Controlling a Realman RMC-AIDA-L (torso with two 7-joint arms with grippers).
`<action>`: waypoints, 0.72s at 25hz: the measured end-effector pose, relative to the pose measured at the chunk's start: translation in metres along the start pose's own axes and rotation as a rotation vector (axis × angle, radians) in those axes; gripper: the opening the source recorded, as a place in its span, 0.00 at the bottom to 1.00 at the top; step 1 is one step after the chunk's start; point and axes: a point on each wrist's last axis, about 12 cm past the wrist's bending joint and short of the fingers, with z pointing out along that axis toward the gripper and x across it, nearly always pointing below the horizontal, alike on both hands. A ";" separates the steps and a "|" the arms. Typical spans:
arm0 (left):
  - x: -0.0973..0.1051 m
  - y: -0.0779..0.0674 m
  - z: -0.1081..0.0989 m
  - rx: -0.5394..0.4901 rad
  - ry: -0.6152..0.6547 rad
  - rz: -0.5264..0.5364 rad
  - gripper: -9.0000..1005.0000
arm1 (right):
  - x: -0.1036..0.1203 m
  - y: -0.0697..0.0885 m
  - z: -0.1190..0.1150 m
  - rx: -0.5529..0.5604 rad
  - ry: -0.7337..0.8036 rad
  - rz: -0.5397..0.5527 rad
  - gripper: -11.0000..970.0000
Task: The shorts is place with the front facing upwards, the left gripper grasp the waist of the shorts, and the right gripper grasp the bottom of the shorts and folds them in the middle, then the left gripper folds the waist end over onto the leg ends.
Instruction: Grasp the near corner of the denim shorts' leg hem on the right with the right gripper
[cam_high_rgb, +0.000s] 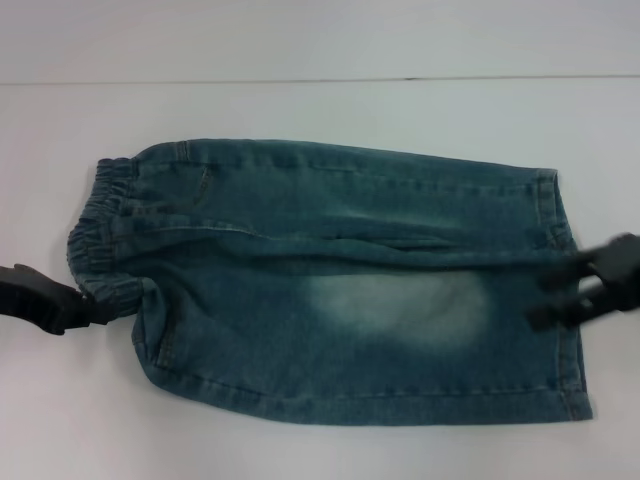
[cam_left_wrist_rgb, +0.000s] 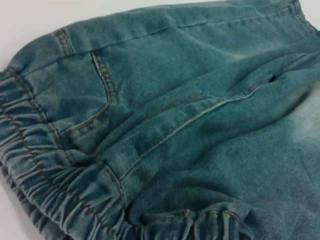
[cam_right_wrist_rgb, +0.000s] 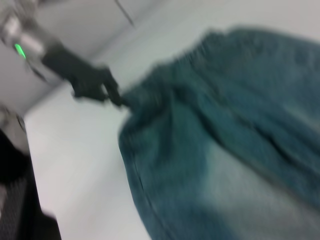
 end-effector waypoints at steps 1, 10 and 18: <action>0.000 0.000 0.000 0.000 0.000 0.001 0.05 | 0.000 0.001 -0.003 0.007 0.033 -0.002 0.92; -0.007 -0.002 0.001 0.012 -0.012 0.014 0.05 | 0.017 -0.002 -0.013 0.073 0.279 0.046 0.92; -0.013 -0.004 0.000 0.026 -0.011 0.024 0.05 | 0.027 -0.005 -0.006 0.081 0.373 0.068 0.92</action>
